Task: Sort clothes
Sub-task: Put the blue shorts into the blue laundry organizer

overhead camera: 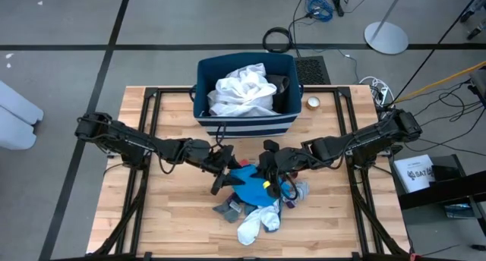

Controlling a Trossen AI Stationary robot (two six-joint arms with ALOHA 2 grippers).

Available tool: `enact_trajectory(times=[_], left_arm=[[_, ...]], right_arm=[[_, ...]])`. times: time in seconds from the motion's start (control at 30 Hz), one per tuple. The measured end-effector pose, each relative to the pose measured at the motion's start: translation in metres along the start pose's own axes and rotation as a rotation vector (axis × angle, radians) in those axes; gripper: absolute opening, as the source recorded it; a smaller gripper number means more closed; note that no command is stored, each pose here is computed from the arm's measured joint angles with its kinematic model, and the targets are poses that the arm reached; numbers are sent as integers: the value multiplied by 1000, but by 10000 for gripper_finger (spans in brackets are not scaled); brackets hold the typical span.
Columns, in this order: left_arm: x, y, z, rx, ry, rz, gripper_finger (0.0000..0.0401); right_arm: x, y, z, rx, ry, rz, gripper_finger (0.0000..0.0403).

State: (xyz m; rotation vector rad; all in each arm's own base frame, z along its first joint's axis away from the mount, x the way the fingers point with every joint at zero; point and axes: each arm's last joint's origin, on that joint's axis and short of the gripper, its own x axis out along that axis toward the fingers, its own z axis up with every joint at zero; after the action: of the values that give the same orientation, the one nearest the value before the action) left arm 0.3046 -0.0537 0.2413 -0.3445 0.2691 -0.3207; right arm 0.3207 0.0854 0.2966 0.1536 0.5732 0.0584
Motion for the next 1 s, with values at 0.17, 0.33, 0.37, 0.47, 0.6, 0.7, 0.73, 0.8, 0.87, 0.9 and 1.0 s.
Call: enact_trajectory(times=[0.17,0.33,0.37,0.47,0.6,0.7,0.73,0.8,0.87,0.9,1.0], left_arm=[[0,0,0,23,2,-4,56],[0,0,-1,38,6,-3,28],[0,0,-1,38,7,-3,28],[0,0,0,37,6,-3,28],[0,0,0,37,3,5,28],[-4,-2,4,40,-16,8,28],[-6,-4,7,44,-30,3,28],[-11,-8,18,55,-67,-9,28],[-19,-15,31,82,-120,-26,28],[-23,-18,36,96,-143,-33,28],[-38,-26,54,115,-210,-51,29]], right_arm=[[0,0,0,9,4,1,28],[-1,1,-2,35,18,2,76],[-1,1,-3,45,25,0,90],[-1,0,-5,52,46,-9,133],[-5,-2,-9,37,97,-18,188],[-19,-4,-10,38,139,-33,218],[-25,-5,-10,53,145,-37,224],[-39,-7,-8,87,142,-48,234],[-54,-7,-5,109,119,-51,237],[-61,-7,-4,111,105,-57,237],[-82,-6,-3,96,72,-83,235]])
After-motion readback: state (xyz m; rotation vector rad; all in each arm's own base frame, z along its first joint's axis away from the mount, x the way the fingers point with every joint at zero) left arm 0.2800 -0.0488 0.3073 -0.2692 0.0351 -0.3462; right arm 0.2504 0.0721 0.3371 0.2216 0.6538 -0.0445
